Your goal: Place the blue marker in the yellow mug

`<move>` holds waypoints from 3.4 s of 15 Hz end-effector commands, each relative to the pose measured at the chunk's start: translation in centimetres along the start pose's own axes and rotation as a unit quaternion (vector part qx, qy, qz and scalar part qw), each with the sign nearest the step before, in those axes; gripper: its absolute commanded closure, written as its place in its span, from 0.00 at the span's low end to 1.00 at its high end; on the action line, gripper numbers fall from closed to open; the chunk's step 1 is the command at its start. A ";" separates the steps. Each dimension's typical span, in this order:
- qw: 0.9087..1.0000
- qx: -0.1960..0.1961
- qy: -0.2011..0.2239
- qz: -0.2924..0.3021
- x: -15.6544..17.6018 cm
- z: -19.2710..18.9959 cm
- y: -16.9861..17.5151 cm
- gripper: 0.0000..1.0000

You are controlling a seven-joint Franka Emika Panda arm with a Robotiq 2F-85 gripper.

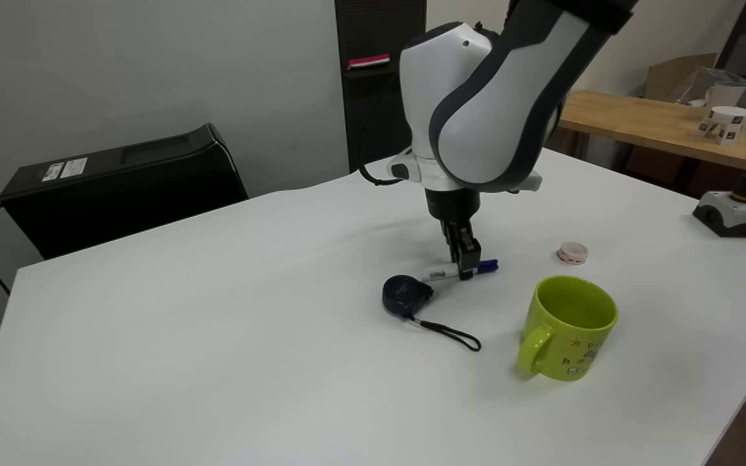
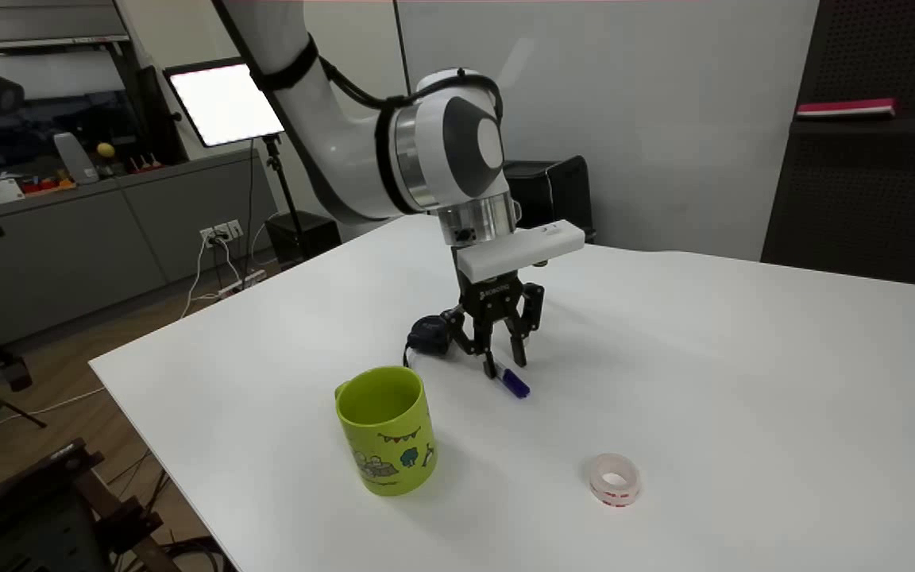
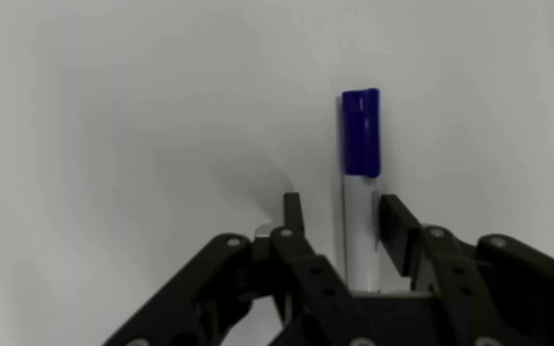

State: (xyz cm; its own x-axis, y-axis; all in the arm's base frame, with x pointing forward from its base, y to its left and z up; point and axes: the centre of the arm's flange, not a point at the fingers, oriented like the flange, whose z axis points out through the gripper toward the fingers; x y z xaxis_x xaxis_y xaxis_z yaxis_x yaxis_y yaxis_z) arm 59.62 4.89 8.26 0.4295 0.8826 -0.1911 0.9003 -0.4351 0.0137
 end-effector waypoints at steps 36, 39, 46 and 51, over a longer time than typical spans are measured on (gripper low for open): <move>0.844 0.408 -0.102 0.332 -7.7 -17.0 -2.0 0.95; 0.810 0.456 -0.087 0.359 -8.5 -15.9 -1.8 0.95; 0.744 0.546 -0.075 0.377 -11.1 -16.2 -2.9 0.95; 0.716 0.572 -0.075 0.394 -13.0 -15.5 -4.5 0.95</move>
State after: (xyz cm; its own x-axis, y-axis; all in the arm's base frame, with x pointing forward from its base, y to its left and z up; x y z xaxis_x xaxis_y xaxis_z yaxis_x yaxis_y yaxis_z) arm 52.80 -1.26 25.27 0.6908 0.3437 -0.6362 -0.2353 -0.7251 -0.6472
